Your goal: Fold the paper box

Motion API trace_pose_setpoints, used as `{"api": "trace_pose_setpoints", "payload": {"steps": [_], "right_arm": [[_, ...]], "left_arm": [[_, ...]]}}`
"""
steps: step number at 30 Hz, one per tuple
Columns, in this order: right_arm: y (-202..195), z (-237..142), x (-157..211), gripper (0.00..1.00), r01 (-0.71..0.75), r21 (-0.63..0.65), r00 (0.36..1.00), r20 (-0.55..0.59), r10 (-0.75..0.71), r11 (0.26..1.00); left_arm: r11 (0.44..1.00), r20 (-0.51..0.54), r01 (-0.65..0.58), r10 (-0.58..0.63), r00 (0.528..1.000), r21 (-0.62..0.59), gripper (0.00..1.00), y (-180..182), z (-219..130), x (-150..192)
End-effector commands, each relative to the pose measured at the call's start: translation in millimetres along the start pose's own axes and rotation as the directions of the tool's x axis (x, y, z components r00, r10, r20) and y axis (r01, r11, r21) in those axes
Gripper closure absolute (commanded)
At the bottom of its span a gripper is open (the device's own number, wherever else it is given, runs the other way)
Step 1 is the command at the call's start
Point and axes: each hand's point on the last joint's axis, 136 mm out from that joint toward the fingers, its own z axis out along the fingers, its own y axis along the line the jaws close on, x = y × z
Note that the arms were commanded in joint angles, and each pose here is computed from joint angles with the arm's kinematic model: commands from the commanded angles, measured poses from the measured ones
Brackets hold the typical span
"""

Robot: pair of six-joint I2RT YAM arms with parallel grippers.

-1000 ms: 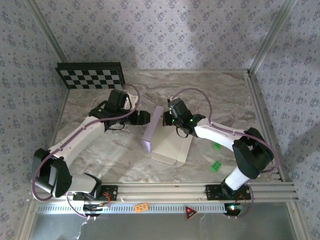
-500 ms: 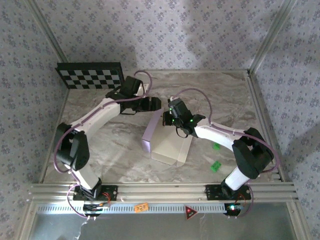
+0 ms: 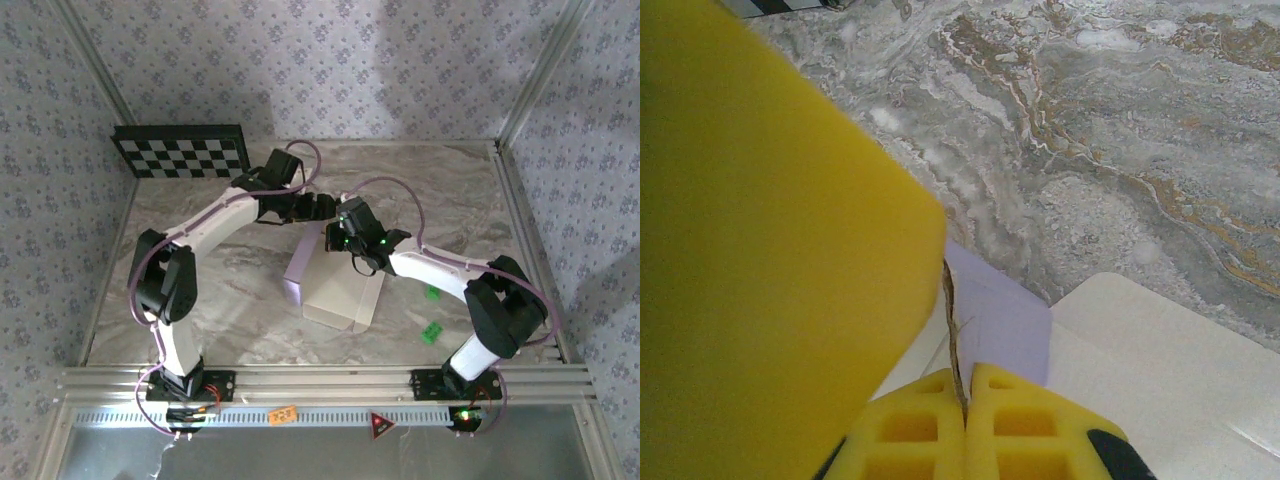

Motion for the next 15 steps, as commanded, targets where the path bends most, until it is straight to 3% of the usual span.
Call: {"api": "trace_pose_setpoints", "payload": {"steps": [1, 10, 15], "right_arm": [[-25.2, 6.8, 58.9, 1.0, 0.004, 0.067, 0.981, -0.195, 0.009, 0.998], [-25.6, 5.4, 55.6, 1.0, 0.0, 0.065, 0.982, -0.186, 0.012, 0.998], [-24.5, -1.5, 48.4, 0.95, 0.005, 0.063, 0.985, -0.17, 0.006, 0.998]], "left_arm": [[1.0, -0.035, 0.014, -0.014, 0.999, -0.011, 0.18, -1.3, 4.7, 3.4], [0.999, -0.082, -0.001, -0.003, 0.997, -0.047, 0.19, 3.9, 14.8, 12.9], [0.997, -0.116, -0.024, 0.016, 0.993, -0.073, 0.24, 7.5, 19.5, 21.3]]}}
